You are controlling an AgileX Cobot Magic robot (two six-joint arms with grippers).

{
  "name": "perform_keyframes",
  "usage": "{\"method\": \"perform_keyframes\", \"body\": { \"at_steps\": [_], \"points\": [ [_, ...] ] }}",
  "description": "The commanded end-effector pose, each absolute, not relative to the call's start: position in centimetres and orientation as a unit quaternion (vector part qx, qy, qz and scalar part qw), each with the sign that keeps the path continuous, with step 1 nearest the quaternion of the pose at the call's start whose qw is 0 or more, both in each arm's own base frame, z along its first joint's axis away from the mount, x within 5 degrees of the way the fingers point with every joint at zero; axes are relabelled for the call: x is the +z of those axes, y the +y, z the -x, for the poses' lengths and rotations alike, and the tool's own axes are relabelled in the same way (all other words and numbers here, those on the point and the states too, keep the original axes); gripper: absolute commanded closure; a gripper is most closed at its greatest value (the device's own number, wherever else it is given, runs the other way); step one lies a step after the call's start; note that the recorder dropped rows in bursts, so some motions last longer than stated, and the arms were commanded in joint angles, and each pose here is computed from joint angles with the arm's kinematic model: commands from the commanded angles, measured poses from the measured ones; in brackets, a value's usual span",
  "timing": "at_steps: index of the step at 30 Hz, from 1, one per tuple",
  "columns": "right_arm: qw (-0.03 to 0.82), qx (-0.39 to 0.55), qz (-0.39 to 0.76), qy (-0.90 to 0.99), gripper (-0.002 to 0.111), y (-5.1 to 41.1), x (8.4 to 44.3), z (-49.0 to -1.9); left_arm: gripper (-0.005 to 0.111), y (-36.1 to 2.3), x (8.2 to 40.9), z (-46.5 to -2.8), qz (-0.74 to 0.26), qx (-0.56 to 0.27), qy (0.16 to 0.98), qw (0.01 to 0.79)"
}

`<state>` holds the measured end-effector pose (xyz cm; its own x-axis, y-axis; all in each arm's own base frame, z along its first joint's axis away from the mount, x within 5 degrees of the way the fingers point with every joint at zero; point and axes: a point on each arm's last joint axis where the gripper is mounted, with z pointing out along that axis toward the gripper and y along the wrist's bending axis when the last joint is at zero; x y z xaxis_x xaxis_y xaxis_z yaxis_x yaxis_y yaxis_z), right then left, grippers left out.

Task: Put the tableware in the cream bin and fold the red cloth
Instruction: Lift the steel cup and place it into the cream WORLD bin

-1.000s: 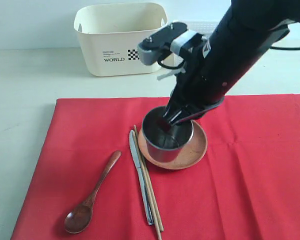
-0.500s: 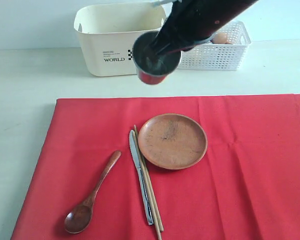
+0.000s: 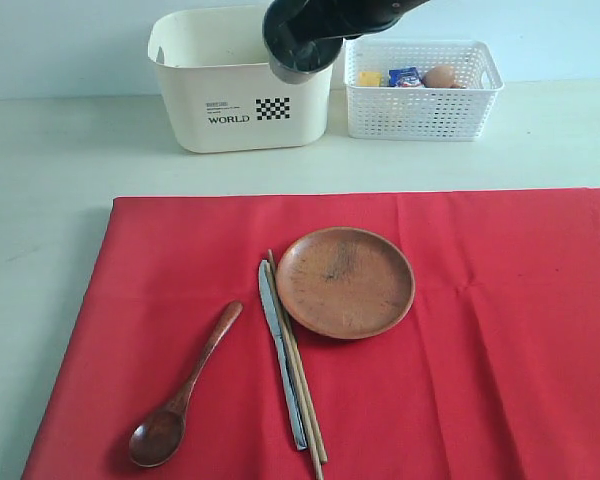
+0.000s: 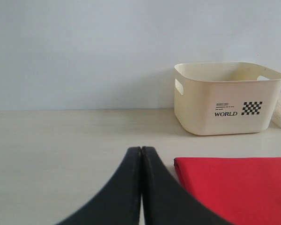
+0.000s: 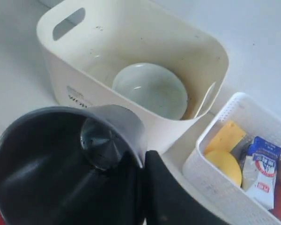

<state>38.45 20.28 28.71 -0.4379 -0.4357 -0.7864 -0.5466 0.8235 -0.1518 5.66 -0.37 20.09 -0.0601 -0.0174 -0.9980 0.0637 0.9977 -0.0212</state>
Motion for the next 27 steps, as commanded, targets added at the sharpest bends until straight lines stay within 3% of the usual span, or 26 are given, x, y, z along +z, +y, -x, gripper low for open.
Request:
{"method": "perform_keyframes", "body": {
  "at_steps": [1, 14, 27],
  "points": [
    [0.482, 0.064, 0.265, 0.833, 0.108, 20.1, 28.2, -41.7, 0.106, -0.4, 20.0, -5.6, -0.014, -0.038, 0.726, 0.687],
    [0.511, 0.065, 0.229, 0.826, 0.108, 20.4, 25.6, -48.8, 0.106, -0.4, 20.0, -5.6, -0.014, -0.038, 0.726, 0.687],
    [0.511, 0.062, 0.229, 0.826, 0.108, 21.3, 22.4, -51.6, 0.106, -0.4, 20.0, -5.6, -0.014, -0.038, 0.726, 0.687]
  ]
}}
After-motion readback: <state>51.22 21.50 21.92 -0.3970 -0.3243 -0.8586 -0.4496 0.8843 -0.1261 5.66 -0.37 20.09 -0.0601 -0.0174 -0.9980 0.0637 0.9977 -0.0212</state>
